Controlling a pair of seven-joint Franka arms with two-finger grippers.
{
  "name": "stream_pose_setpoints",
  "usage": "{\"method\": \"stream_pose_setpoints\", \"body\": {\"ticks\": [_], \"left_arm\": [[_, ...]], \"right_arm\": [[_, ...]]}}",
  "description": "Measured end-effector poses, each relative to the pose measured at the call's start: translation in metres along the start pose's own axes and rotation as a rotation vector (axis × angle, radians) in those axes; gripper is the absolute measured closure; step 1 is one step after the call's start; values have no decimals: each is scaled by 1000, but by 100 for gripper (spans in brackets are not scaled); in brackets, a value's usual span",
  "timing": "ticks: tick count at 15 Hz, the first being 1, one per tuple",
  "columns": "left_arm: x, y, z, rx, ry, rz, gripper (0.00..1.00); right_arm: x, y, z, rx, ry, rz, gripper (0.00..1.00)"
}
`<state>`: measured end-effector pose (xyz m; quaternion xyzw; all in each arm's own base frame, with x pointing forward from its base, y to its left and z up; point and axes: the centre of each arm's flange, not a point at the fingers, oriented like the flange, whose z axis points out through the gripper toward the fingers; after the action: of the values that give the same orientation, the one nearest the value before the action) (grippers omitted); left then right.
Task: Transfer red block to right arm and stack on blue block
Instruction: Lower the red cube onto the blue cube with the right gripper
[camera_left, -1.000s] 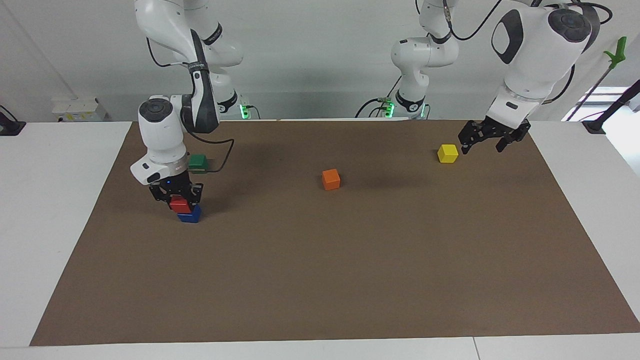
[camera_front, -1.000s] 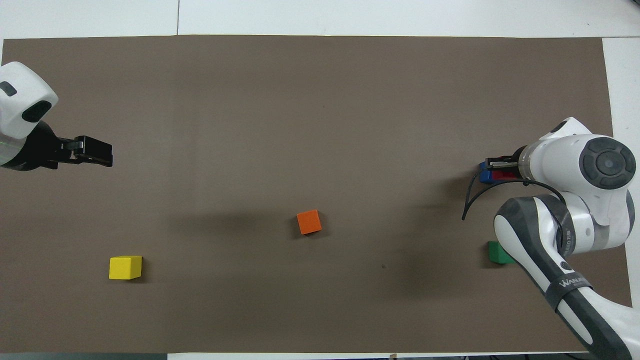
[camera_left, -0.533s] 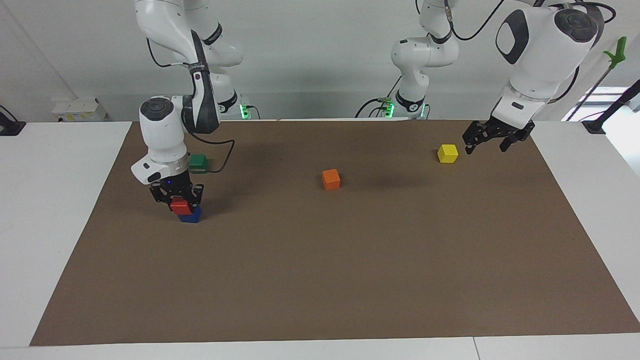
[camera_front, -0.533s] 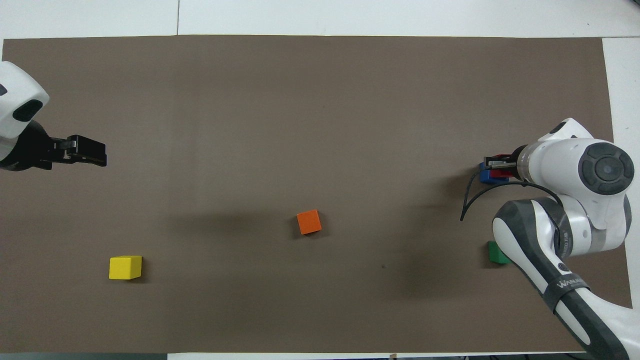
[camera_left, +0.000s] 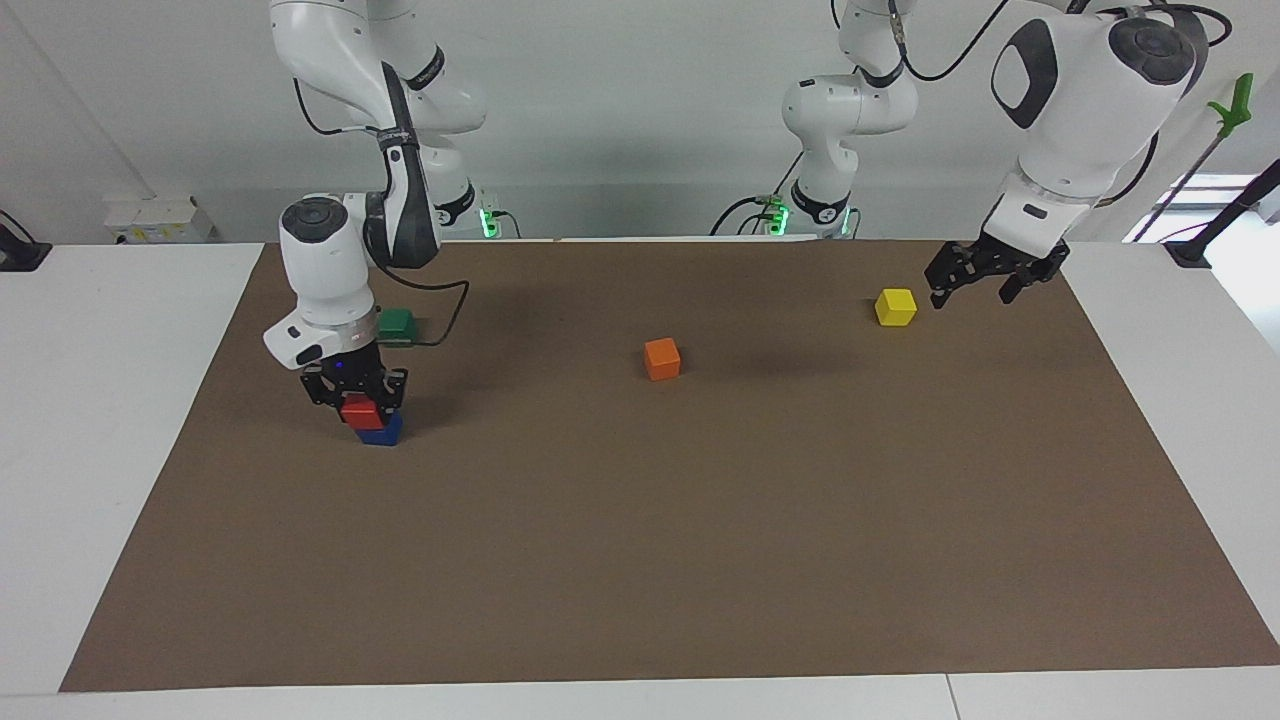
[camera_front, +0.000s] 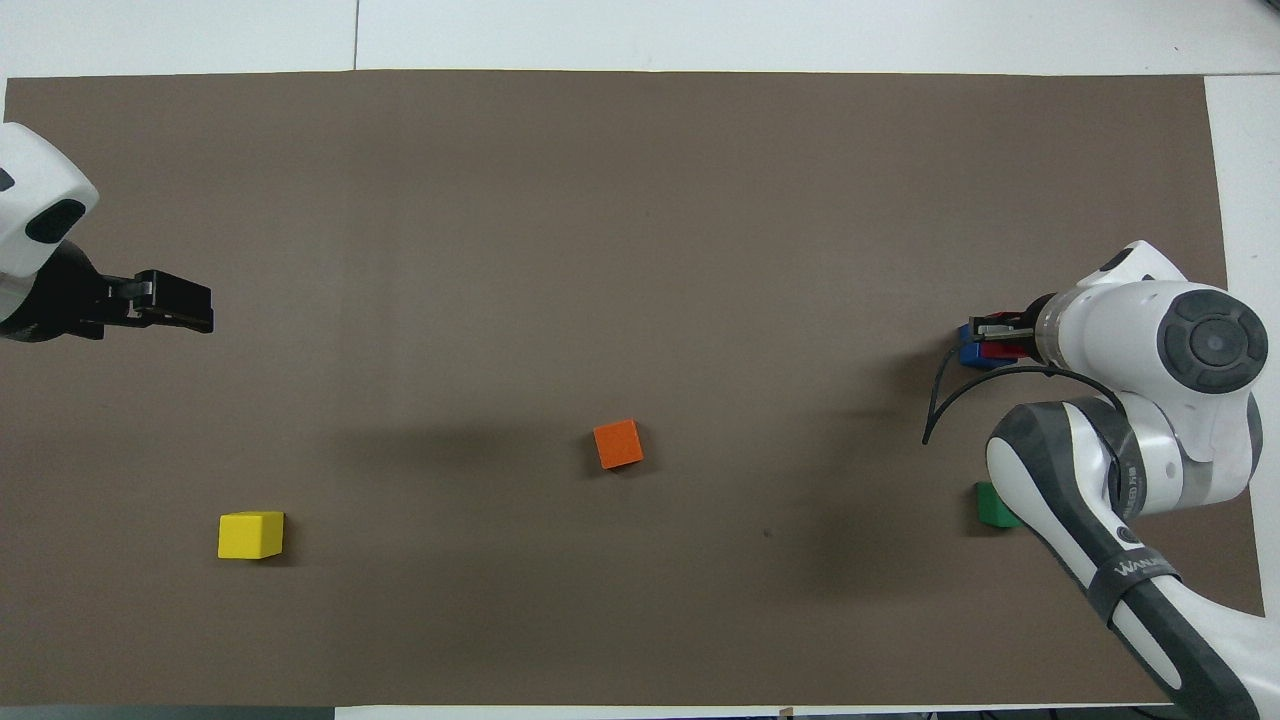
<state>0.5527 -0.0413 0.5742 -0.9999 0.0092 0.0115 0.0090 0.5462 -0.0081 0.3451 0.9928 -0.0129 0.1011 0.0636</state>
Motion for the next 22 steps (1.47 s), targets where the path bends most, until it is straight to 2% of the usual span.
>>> {"method": "stream_pose_setpoints", "body": {"ticks": [12,15,16,18,19,21,22], "left_arm": [[0,0,0,0,0,0,0],[0,0,0,0,0,0,0],[0,0,0,0,0,0,0],[0,0,0,0,0,0,0],[0,0,0,0,0,0,0],[0,0,0,0,0,0,0],[0,0,0,0,0,0,0]], "right_arm": [[0,1,0,0,0,36,42],[0,1,0,0,0,36,20],[0,1,0,0,0,36,20],[0,0,0,0,1,36,10],[0,0,0,0,1,36,10],[2,1,-2,0,6,37,0],[4,1,-4,0,10,37,0]]}}
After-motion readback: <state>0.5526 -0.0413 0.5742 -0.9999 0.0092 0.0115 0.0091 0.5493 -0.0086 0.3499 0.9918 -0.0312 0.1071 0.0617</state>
